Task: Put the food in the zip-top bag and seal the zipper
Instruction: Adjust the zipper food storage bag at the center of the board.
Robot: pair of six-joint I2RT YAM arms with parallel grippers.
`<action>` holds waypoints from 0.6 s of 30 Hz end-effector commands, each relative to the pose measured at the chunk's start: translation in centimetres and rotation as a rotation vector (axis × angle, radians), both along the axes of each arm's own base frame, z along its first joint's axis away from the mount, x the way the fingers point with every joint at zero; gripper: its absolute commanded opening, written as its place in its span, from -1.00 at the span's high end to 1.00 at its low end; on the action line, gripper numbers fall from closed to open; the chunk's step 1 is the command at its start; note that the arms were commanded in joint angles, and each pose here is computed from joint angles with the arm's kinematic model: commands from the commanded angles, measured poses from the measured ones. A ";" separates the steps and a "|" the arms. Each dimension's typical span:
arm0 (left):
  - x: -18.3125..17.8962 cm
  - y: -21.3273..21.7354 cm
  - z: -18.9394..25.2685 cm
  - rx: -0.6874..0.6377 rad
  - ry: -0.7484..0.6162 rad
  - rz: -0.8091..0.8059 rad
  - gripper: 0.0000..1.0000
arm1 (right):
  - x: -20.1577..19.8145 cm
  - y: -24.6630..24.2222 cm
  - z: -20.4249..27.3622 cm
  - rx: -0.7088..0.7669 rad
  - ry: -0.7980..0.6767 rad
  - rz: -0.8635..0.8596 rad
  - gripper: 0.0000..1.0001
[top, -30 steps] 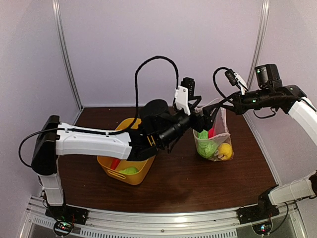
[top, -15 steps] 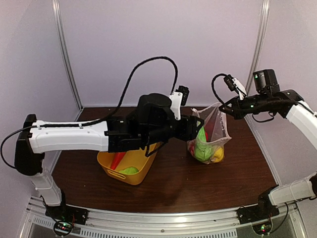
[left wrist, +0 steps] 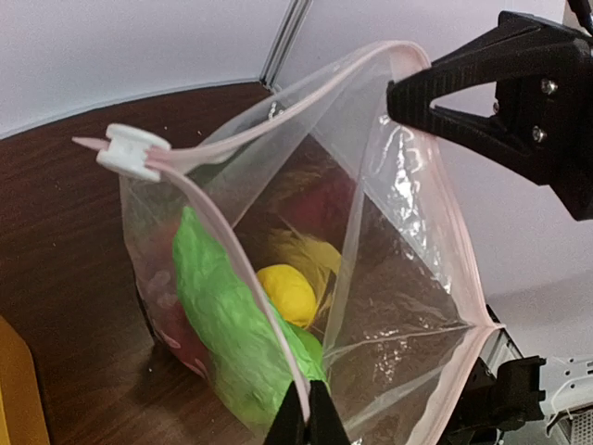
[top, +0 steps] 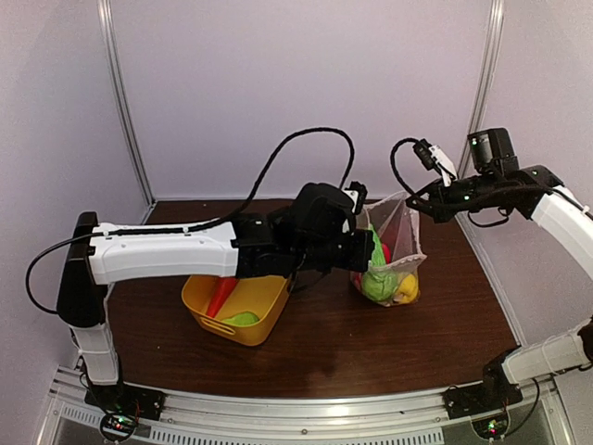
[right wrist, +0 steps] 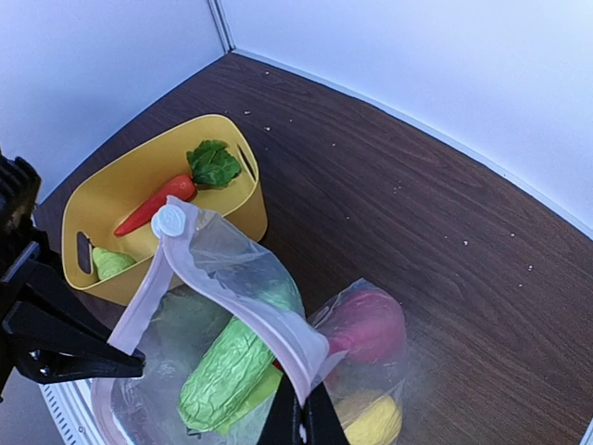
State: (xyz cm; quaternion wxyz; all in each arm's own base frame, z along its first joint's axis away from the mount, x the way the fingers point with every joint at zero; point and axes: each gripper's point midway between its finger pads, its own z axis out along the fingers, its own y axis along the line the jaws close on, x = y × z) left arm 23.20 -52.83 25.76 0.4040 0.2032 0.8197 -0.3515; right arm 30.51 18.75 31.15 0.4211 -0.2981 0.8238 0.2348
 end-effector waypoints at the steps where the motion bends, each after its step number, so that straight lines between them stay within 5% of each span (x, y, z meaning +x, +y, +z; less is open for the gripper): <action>1: 4.3 -0.8 4.3 -0.090 -0.063 0.028 1.00 | 2.8 -1.3 2.5 -0.052 -0.079 -0.112 1.00; 5: 5.2 -2.8 8.8 -0.164 -0.158 -0.010 1.00 | 3.6 -2.6 6.6 -0.037 -0.173 -0.185 1.00; 8: 6.5 -3.6 6.6 -0.200 -0.084 -0.036 1.00 | 4.0 -2.8 5.8 -0.069 -0.162 -0.203 1.00; 15: 5.0 -6.3 7.6 -0.187 -0.177 -0.137 1.00 | 4.1 -4.2 3.0 -0.182 -0.118 -0.248 1.00; 18: 8.2 -5.4 6.5 -0.116 -0.217 -0.016 1.00 | 6.1 -7.3 4.1 -0.272 -0.180 -0.390 1.00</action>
